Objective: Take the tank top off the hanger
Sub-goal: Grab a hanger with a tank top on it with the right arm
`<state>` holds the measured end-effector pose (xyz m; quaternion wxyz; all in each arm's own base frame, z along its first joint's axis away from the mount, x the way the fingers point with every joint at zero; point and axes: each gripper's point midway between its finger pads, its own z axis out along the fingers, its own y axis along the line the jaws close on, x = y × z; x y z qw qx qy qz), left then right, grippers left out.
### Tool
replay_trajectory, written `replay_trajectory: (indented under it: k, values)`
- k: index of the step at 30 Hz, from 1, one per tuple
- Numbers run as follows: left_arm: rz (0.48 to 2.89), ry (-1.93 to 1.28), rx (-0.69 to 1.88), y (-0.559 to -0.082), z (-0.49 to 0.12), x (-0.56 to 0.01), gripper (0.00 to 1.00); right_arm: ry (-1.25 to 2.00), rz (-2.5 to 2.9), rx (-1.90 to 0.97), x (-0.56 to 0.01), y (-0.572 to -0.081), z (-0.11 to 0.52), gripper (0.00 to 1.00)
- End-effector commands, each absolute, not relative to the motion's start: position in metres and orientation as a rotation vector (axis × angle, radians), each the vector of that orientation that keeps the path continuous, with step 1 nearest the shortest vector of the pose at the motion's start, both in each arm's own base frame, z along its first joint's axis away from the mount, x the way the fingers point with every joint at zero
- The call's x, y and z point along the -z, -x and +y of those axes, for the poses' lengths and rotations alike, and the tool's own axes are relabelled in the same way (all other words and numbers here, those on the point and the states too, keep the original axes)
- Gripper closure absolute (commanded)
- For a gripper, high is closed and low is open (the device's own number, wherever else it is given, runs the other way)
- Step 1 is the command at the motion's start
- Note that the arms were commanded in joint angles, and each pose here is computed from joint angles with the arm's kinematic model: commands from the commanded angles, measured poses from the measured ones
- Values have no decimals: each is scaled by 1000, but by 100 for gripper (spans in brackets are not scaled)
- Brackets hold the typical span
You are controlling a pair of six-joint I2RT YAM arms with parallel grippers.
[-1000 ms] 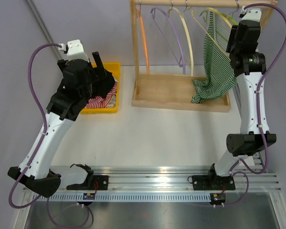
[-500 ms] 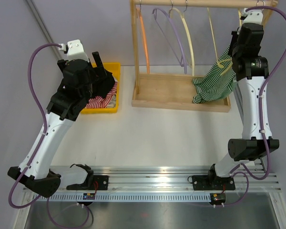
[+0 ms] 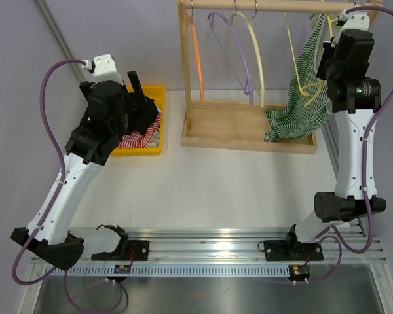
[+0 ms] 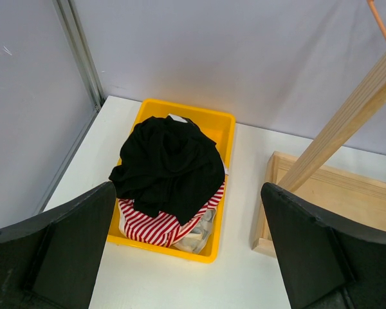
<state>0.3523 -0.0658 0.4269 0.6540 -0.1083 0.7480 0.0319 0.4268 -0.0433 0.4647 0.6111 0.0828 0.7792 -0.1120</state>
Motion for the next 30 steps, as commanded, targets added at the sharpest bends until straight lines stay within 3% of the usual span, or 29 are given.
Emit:
replay_trajectory:
  k: [1, 6, 18, 30]
  values:
    - [1664, 246, -73, -355, -67, -434, 1, -148, 1533, 161, -559, -399, -22, 100]
    - [1666, 244, -68, -355, -67, -434, 1, -95, 1513, 188, -572, -394, -3, 100]
    - [1653, 249, -66, -350, -64, -439, 1, 33, 1574, 250, -546, -430, 66, 100]
    - [1660, 245, -66, -352, -66, -436, 1, -81, 1545, 407, -560, -405, 32, 100]
